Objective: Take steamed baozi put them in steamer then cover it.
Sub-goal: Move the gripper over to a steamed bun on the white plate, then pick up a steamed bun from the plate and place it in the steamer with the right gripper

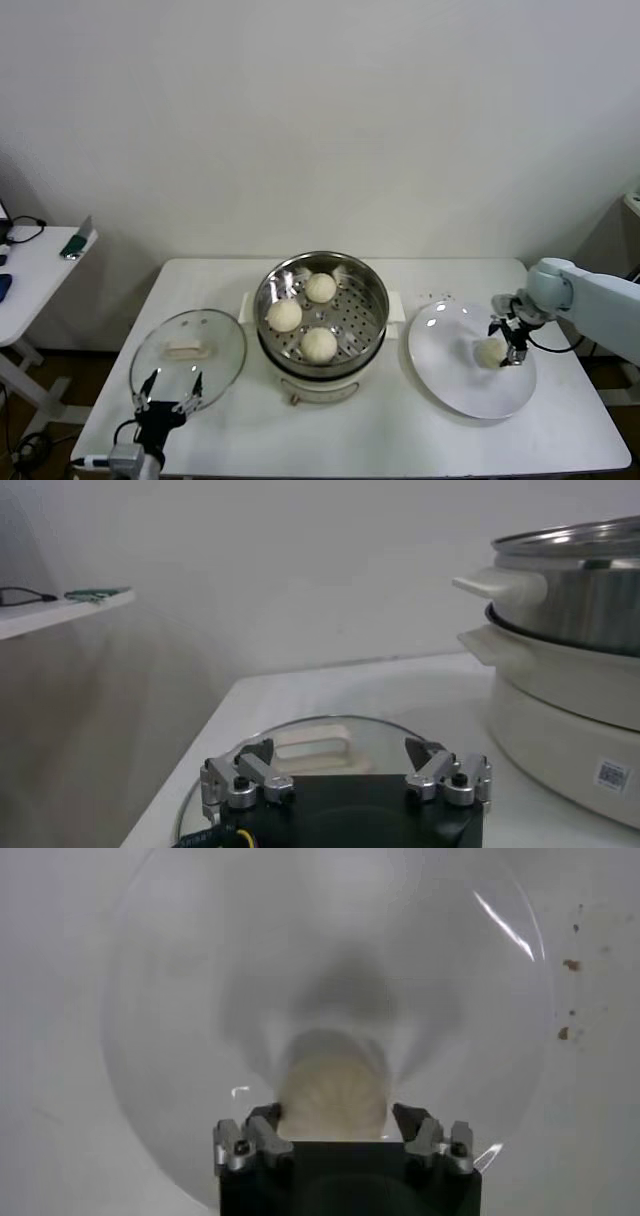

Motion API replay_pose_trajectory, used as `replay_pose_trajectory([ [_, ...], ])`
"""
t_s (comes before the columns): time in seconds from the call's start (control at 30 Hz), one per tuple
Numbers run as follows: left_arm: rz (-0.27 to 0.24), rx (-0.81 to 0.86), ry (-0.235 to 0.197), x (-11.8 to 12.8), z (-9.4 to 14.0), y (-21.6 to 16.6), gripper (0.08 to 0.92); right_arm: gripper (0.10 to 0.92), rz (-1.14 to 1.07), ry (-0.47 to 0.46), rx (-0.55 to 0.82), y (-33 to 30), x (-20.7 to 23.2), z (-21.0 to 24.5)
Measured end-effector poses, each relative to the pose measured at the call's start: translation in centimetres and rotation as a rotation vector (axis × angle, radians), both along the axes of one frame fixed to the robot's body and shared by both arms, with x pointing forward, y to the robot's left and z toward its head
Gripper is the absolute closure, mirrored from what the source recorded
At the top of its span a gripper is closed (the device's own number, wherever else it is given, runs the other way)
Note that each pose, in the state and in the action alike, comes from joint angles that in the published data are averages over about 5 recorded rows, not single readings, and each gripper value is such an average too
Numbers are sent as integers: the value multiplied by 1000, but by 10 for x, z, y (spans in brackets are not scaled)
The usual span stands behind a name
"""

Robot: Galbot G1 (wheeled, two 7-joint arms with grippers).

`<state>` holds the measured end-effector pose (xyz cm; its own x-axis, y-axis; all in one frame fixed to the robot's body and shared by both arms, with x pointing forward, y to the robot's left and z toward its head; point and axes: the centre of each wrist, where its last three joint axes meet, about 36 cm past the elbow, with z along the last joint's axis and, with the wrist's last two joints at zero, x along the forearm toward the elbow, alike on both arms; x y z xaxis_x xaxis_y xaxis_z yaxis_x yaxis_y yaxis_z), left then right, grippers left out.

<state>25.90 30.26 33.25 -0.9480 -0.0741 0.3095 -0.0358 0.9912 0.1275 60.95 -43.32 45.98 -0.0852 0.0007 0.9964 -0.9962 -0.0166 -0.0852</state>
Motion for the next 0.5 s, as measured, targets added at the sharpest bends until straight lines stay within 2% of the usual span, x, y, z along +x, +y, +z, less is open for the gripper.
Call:
replay_pose_trajectory([
  [0.23, 1, -1, 3, 1, -1, 0, 177, 355, -1, 9, 5, 2, 3, 1],
  [0.5, 0, -4, 3, 3, -1, -1, 177, 374, 1, 6, 32, 9, 11, 28],
])
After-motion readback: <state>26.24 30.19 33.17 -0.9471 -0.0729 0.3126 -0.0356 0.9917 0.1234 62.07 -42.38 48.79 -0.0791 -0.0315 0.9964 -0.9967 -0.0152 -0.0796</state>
